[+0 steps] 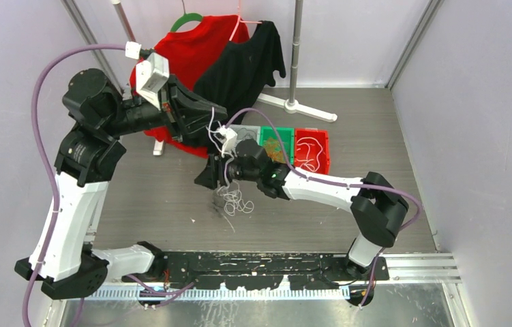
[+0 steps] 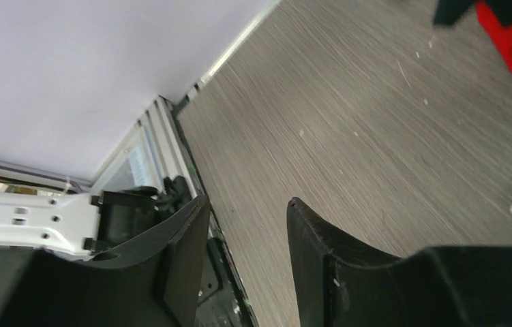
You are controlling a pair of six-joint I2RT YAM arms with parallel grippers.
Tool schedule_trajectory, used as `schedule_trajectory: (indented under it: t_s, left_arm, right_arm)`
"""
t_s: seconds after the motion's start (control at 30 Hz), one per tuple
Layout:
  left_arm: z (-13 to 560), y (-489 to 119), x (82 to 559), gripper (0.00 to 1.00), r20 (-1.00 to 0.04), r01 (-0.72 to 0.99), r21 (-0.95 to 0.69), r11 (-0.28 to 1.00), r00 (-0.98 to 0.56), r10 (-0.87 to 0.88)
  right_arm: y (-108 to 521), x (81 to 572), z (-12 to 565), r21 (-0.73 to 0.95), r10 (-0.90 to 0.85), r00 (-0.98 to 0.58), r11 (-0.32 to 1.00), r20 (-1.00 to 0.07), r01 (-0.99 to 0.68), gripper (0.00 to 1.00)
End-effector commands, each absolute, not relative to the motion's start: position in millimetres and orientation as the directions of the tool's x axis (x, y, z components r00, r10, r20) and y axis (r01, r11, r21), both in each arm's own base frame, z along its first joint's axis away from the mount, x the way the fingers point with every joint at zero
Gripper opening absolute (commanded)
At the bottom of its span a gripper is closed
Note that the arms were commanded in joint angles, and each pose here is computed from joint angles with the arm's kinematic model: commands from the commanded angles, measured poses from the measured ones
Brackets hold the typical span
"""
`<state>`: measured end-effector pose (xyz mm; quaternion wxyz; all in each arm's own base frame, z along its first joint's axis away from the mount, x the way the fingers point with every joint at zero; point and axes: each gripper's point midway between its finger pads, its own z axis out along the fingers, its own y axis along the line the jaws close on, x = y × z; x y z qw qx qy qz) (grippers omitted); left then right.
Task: Untangle the cables
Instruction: Untie the cable.
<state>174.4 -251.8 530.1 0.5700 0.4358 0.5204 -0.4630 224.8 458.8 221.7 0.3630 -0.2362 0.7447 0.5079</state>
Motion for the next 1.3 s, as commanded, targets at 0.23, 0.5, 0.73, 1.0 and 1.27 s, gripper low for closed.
schedule_trajectory:
  t_s: [0.23, 0.5, 0.73, 1.0, 1.27]
  left_arm:
    - [599.5, -235.5, 152.3, 0.0, -0.954, 0.947, 0.222, 0.231, 0.26, -0.15]
    - [597.0, -232.2, 155.8, 0.0, -0.948, 0.932, 0.253, 0.259, 0.292, -0.123]
    - [558.8, -232.8, 158.3, 0.0, -0.969, 0.944, 0.212, 0.251, 0.237, -0.074]
    - [538.2, -233.3, 164.5, 0.0, -0.97, 0.94, 0.225, 0.256, 0.241, -0.031]
    - [536.4, -234.4, 166.5, 0.0, -0.97, 0.94, 0.23, 0.252, 0.243, -0.022]
  right_arm:
    - [435.7, 231.5, 150.9, 0.573, 0.013, -0.664, 0.518, -0.748, -0.636, 0.49]
    - [406.6, 235.4, 130.6, 0.539, 0.029, -0.665, 0.613, -0.747, -0.578, 0.53]
    - [373.3, 237.2, 205.4, 0.475, 0.098, -0.528, 0.597, -0.843, -0.646, 0.63]
    - [352.9, 200.9, 253.8, 0.353, 0.078, -0.358, 0.453, -0.93, -0.819, 0.7]
    - [361.7, 178.0, 275.4, 0.315, 0.114, -0.294, 0.298, -0.949, -0.901, 0.74]
